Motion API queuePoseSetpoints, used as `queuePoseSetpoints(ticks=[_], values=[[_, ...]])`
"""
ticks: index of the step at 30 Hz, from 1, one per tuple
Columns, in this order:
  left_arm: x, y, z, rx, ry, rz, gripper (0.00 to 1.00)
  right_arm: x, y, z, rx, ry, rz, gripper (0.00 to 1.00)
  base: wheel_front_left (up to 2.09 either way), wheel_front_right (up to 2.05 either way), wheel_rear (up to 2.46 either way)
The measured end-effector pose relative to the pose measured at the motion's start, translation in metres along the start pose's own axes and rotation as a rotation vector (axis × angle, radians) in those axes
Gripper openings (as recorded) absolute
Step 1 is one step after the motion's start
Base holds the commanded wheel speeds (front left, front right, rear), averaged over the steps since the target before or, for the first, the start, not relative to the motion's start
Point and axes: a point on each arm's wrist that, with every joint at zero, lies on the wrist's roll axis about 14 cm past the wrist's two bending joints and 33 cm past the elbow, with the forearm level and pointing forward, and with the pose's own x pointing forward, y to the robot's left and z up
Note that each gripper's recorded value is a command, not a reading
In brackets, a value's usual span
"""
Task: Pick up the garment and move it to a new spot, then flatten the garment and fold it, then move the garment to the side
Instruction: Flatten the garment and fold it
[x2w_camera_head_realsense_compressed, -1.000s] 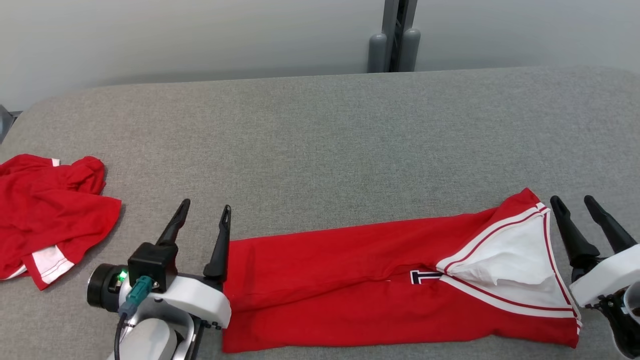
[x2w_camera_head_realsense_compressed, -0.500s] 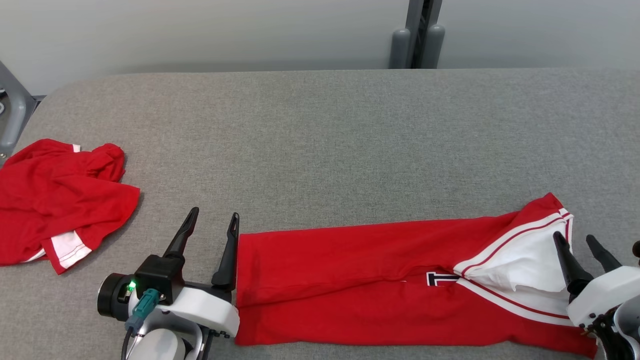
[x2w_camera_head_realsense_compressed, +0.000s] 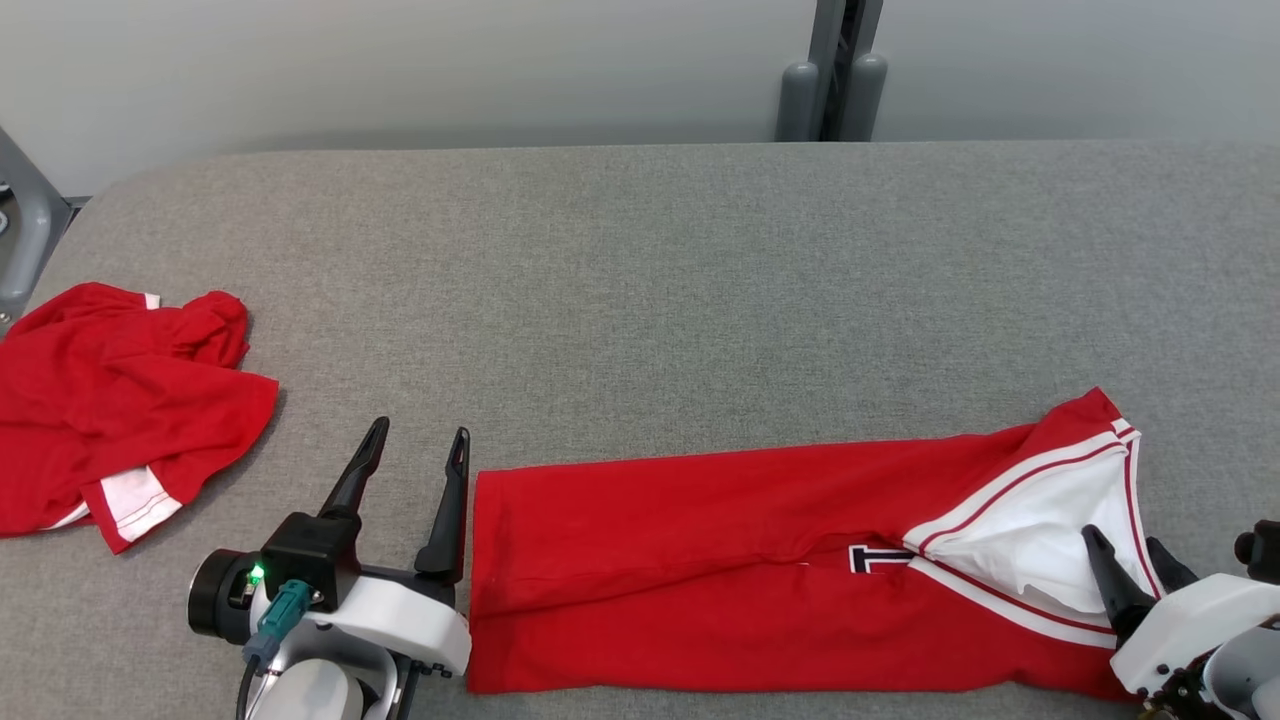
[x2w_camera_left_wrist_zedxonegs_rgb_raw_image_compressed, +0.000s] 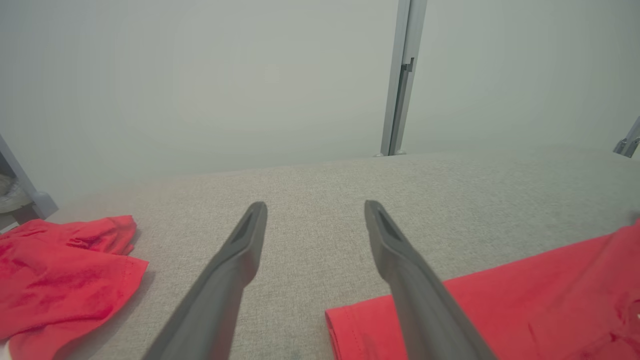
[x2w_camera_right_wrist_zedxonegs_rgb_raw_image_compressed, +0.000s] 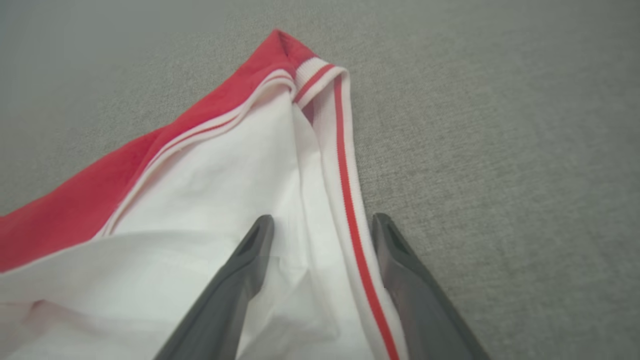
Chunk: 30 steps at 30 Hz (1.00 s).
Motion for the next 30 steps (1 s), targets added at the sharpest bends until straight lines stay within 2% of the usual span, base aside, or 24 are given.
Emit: queuePoseSetpoints(ticks=[6, 7, 8, 9, 21, 30], values=[[0.001, -0.002, 0.001, -0.001, -0.005, -0.007, 1.0, -0.003, 0.004, -0.006, 0.015, 0.021, 0.017, 1.0, 0.0, 0.0, 0.0], [0.001, -0.003, 0.001, 0.001, -0.004, -0.01, 1.0, -0.003, 0.004, -0.007, 0.019, 0.024, 0.018, 0.77, 0.0, 0.0, 0.0], [0.001, -0.003, 0.0, 0.001, -0.004, -0.011, 1.0, -0.003, 0.004, -0.008, 0.025, 0.028, 0.018, 0.42, 0.0, 0.0, 0.0], [0.002, -0.003, -0.001, 0.002, -0.001, -0.011, 1.0, -0.003, 0.004, -0.01, 0.025, 0.04, 0.019, 0.0, 0.0, 0.0, 0.0], [0.002, 0.001, -0.003, 0.008, 0.003, -0.005, 1.0, 0.001, 0.002, -0.006, 0.049, 0.02, 0.021, 0.0, 0.0, 0.0, 0.0], [0.003, 0.001, -0.004, 0.008, 0.004, -0.006, 1.0, 0.0, -0.041, 0.025, 0.015, -0.029, -0.072, 0.0, 0.0, 0.0, 0.0]])
